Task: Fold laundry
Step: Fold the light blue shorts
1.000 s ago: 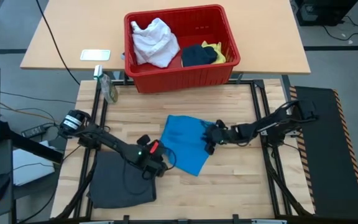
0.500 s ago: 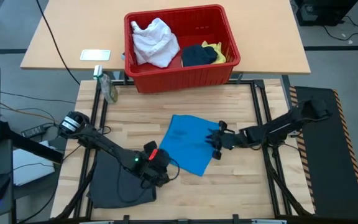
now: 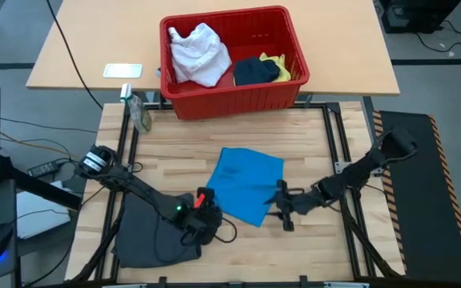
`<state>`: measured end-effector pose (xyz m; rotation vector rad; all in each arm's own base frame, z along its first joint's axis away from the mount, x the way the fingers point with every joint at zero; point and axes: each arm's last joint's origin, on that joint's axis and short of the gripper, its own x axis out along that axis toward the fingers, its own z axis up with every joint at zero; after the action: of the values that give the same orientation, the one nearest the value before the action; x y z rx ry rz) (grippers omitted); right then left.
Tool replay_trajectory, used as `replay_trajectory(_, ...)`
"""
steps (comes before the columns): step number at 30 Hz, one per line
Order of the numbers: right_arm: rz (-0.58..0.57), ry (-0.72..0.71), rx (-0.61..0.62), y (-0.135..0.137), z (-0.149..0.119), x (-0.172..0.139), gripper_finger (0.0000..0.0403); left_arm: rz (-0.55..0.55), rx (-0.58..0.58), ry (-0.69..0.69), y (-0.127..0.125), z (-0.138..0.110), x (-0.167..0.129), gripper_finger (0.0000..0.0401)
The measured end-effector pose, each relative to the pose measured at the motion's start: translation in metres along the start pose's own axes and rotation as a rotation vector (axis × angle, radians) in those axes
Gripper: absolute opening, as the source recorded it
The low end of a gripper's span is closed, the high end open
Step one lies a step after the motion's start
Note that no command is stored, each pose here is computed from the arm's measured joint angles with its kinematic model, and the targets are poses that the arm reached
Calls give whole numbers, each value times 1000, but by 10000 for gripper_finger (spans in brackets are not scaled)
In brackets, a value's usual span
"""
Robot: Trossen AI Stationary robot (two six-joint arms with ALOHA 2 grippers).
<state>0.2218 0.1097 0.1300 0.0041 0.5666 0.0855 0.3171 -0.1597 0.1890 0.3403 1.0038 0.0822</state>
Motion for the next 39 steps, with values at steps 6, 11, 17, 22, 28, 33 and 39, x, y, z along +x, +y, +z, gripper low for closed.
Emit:
replay_trajectory(6, 76, -9, -122, 20, -15, 12, 232, 4, 84, 34, 2, -2, 8, 185)
replay_trajectory(11, 53, 47, -103, 22, -27, 29, 266, 14, 115, 62, 6, -3, 18, 185)
replay_trajectory(17, -5, 102, -94, 20, -23, 45, 279, 29, 179, 113, 4, -8, 39, 186)
replay_trajectory(22, -38, 94, -87, 18, -21, 47, 263, 36, 168, 155, 8, -12, 56, 185)
replay_trajectory(28, -79, 100, 11, 15, -21, 49, 182, 44, -8, 152, 13, -11, 62, 142)
replay_trajectory(33, -91, 134, 54, 14, -22, 45, 47, -5, -122, 151, 11, -10, 63, 45)
replay_trajectory(39, 27, 129, 106, 27, -7, 21, 21, -133, -140, 86, 0, 15, 48, 8)
